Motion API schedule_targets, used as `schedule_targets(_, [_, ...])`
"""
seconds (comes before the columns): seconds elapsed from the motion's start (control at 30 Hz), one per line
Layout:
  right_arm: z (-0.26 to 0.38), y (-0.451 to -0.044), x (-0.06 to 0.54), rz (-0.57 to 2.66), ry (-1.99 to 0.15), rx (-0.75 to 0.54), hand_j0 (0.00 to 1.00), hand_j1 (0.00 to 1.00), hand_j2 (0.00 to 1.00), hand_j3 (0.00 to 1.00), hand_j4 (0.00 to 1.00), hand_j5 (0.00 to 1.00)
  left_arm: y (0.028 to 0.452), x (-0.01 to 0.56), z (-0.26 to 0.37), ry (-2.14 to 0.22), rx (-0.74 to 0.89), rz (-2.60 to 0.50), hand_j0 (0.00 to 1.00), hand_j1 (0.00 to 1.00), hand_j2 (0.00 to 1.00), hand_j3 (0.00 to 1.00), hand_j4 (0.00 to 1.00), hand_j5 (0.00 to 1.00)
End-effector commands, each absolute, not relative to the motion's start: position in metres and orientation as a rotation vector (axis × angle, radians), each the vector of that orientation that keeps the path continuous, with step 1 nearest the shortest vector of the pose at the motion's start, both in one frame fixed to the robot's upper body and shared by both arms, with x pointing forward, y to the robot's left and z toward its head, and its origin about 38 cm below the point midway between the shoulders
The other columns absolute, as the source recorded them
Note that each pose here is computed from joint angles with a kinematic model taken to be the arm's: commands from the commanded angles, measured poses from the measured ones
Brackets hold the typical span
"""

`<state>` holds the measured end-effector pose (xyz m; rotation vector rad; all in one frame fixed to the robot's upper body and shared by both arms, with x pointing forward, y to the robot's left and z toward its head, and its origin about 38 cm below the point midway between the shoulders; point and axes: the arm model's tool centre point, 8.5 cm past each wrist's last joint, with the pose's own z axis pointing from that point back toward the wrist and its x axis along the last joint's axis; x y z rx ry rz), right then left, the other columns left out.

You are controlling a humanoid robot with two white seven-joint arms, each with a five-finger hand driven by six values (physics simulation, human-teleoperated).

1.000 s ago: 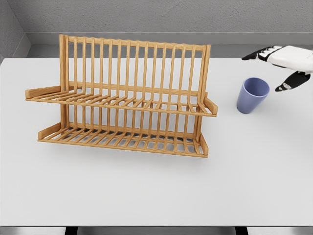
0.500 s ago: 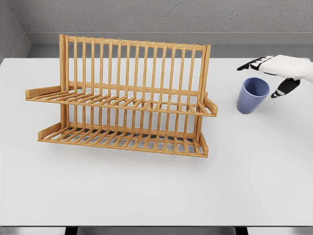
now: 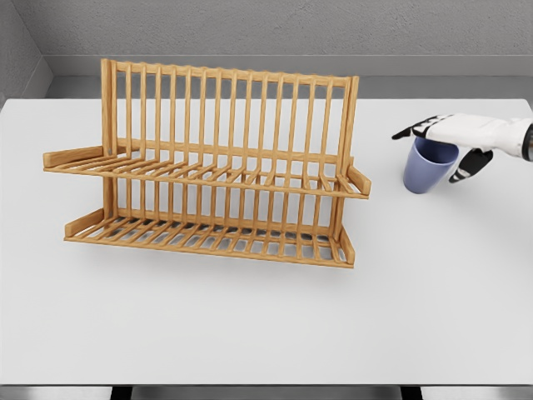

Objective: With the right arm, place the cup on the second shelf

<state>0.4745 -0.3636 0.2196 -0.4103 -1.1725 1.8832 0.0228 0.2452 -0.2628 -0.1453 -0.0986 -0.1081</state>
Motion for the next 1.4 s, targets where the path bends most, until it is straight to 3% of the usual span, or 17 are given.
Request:
schedule_targets(0.0, [0.218,-0.364,0.475,1.874,-1.17,-0.407,1.0,1.0,1.0,1.0,1.0,1.0,0.245,0.023,-0.263,-0.099,-0.146,-0.107,1.0,1.0,1.0,1.0,1.0,1.0])
schedule_targets(0.13, [0.217,-0.369,0.479,1.855,-1.162,-0.412,0.99,0.99,0.99,0.99,0.99,0.99,0.245,0.023,-0.263,-0.099,-0.146,-0.107,1.0,1.0,1.0,1.0,1.0,1.0])
schedule_targets(0.37, [0.216,-0.367,0.479,1.859,-1.16,-0.408,0.77,0.77,0.77,0.77,0.77,0.77,0.245,0.023,-0.263,-0.099,-0.146,-0.107,1.0,1.0,1.0,1.0,1.0,1.0])
schedule_targets(0.67, [0.218,-0.364,0.479,1.866,-1.166,-0.407,0.66,0.66,0.66,0.66,0.66,0.66,0.245,0.023,-0.263,-0.099,-0.146,-0.107,1.0,1.0,1.0,1.0,1.0,1.0])
schedule_targets(1.1, [0.245,-0.347,0.474,1.929,-1.237,-0.439,0.67,0.67,0.67,0.67,0.67,0.67,0.245,0.023,-0.263,-0.099,-0.146,-0.107,1.0,1.0,1.0,1.0,1.0,1.0])
schedule_targets(1.37, [0.284,-0.349,0.463,1.952,-1.314,-0.522,0.67,0.67,0.67,0.67,0.67,0.67,0.245,0.023,-0.263,-0.099,-0.146,-0.107,1.0,1.0,1.0,1.0,1.0,1.0])
